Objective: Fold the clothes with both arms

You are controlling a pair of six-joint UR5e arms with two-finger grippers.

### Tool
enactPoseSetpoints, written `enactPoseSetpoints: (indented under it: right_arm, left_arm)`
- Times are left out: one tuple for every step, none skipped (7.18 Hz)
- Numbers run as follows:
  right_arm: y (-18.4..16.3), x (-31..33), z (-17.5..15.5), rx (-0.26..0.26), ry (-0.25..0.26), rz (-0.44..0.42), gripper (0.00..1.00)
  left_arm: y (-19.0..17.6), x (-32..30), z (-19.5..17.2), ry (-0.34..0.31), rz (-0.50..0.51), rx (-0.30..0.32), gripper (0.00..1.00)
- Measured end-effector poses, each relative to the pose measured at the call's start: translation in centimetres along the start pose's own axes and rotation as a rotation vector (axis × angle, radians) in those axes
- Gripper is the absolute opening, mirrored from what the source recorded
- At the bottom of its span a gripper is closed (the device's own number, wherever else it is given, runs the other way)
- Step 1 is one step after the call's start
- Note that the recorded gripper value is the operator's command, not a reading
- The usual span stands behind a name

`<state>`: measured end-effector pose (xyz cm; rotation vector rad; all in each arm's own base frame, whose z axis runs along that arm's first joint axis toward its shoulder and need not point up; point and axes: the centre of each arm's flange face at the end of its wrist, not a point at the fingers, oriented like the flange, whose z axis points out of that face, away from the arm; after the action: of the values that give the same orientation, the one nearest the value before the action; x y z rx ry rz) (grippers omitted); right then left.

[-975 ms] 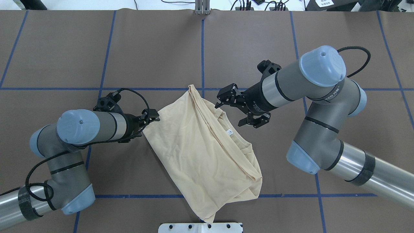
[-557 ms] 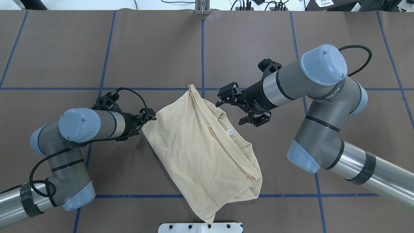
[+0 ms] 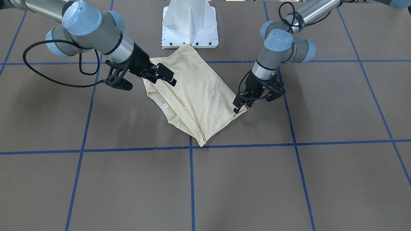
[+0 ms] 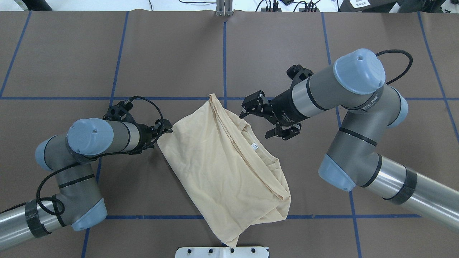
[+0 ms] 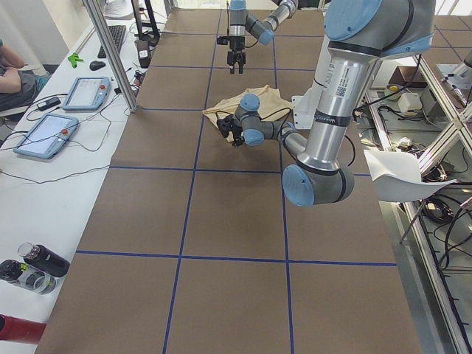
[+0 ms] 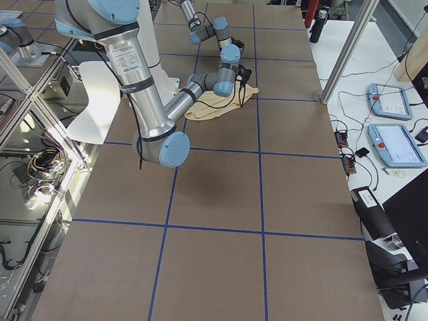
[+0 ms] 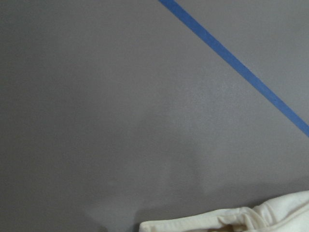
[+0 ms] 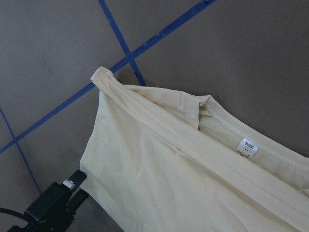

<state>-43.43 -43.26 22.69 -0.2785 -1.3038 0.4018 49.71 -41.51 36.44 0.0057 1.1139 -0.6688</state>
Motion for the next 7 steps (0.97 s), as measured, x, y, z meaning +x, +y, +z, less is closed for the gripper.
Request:
enactPoseSetpoints:
  right_arm:
    - [0.0, 0.0, 0.0, -0.001, 0.000, 0.000, 1.00]
    - [0.0, 0.0, 0.0, -0.001, 0.001, 0.000, 1.00]
    - [-0.1, 0.1, 0.1, -0.001, 0.002, 0.001, 1.00]
    - [-0.1, 0.1, 0.1, 0.000, 0.004, 0.002, 1.00]
    - [-0.1, 0.2, 0.3, 0.000, 0.006, 0.004, 1.00]
    - [-0.2, 0.3, 0.4, 0.000, 0.009, 0.005, 1.00]
    - [-0.2, 0.4, 0.4, 0.000, 0.011, 0.006, 1.00]
  left_arm:
    - [-0.2, 0.9, -1.0, 0.001, 0.008, 0.003, 0.69]
    - [-0.3, 1.8, -1.7, -0.010, 0.022, 0.011, 0.69]
    - [-0.3, 2.1, -2.0, -0.019, 0.030, 0.018, 0.70]
    - [-0.4, 2.2, -2.0, -0.024, 0.034, 0.022, 0.73]
    - [-0.4, 2.1, -1.9, -0.028, 0.037, 0.025, 0.74]
    - [-0.5, 2.0, -1.7, -0.034, 0.038, 0.026, 0.74]
    - [-0.5, 1.8, -1.4, -0.041, 0.039, 0.027, 0.74]
